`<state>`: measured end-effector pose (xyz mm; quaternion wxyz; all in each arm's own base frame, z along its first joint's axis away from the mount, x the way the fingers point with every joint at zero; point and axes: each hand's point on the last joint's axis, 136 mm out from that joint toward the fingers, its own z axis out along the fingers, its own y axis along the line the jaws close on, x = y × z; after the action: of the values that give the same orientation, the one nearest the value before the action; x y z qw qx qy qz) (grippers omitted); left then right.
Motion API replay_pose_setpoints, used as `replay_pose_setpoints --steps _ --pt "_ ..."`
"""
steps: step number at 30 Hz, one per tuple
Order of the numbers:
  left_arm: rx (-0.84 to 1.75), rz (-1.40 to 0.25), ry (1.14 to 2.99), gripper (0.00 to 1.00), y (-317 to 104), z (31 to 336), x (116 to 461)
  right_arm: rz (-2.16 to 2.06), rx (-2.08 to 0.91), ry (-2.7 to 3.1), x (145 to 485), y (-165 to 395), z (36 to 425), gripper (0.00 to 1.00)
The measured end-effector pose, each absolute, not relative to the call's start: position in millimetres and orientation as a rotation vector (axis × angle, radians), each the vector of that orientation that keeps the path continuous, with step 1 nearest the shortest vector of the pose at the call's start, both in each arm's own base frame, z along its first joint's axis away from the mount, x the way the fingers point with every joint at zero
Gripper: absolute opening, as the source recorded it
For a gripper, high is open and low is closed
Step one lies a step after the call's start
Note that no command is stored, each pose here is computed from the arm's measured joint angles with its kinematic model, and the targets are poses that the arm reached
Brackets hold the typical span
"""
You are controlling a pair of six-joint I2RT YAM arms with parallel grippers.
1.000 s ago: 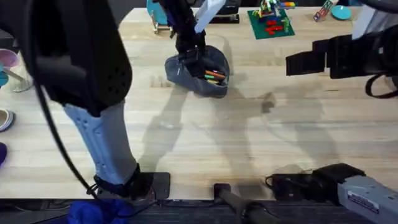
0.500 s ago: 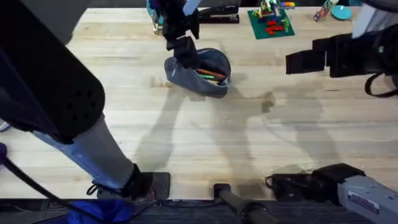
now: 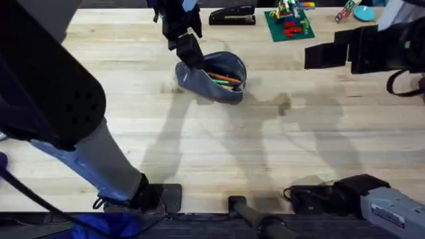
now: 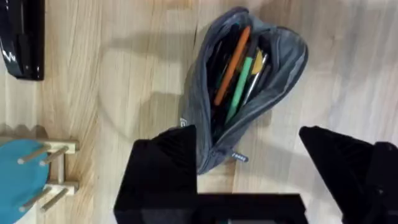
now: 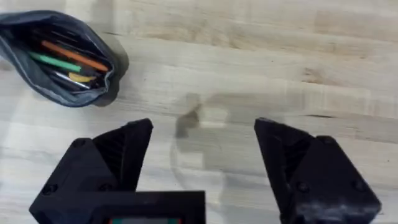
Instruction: Unzip the bag, pick up the pens from the table one at a time and place them inside, then zip the bag closed.
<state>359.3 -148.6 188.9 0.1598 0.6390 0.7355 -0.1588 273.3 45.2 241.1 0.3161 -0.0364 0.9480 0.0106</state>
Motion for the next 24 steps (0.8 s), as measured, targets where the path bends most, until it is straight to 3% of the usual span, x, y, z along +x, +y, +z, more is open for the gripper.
replay_pose_setpoints --steps 6,14,24 --pt "1.786 -0.535 2.056 0.995 -143.7 195.0 360.2 0.029 -0.095 2.491 274.3 45.4 241.9 0.997" --pt "1.756 -0.683 1.944 0.995 -105.3 207.6 348.6 0.036 -0.092 2.461 280.6 46.8 246.5 0.997" --pt "1.780 -0.618 1.730 0.995 -60.8 215.8 353.2 0.031 -0.094 2.482 284.5 47.7 240.1 0.998"
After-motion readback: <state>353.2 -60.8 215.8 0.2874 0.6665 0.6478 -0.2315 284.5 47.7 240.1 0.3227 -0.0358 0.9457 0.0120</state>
